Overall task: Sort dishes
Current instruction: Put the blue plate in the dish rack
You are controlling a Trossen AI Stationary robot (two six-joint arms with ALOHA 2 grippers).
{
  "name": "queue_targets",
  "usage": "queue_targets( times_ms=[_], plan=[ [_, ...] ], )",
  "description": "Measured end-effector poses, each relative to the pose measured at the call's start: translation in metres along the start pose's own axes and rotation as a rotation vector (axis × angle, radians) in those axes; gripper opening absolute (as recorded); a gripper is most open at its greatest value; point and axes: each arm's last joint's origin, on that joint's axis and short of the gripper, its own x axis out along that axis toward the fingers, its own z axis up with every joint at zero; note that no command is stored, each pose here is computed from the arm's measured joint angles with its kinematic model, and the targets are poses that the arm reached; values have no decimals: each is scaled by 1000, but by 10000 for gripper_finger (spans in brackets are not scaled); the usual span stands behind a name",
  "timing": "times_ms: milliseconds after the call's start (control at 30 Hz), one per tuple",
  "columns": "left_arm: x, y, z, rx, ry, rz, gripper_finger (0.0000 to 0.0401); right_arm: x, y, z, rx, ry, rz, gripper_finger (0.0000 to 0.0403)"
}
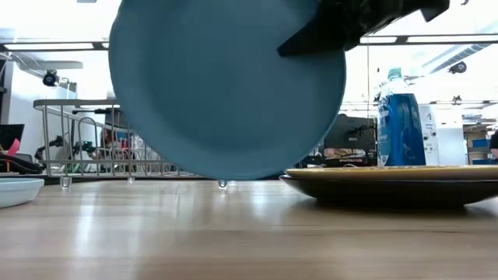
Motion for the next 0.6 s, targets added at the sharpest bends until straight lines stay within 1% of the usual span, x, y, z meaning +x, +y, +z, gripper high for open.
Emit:
queue_targets(
  times_ms=[100, 167, 233, 333, 467, 533, 600],
  plan=[
    [0, -2, -1, -2, 5, -7, 173, -4, 9, 2, -44, -6, -39, 8],
    [3, -4, -4, 14, 16, 2, 186, -6, 13, 3, -76, -6, -71, 8],
    [8, -9, -7, 30, 28, 12, 190, -7, 16, 6, -97, -15, -82, 8],
    [15, -15, -11, 47, 41, 24, 187, -7, 17, 10, -92, -48, -80, 8],
    [23, -22, -15, 84, 52, 41, 159, -8, 19, 12, -99, -64, -82, 8],
    [25, -26, -17, 115, 47, 50, 133, -8, 20, 12, -102, -62, -78, 8],
    [25, -28, -18, 153, 31, 65, 95, -8, 20, 12, -99, -63, -75, 10]
  ],
)
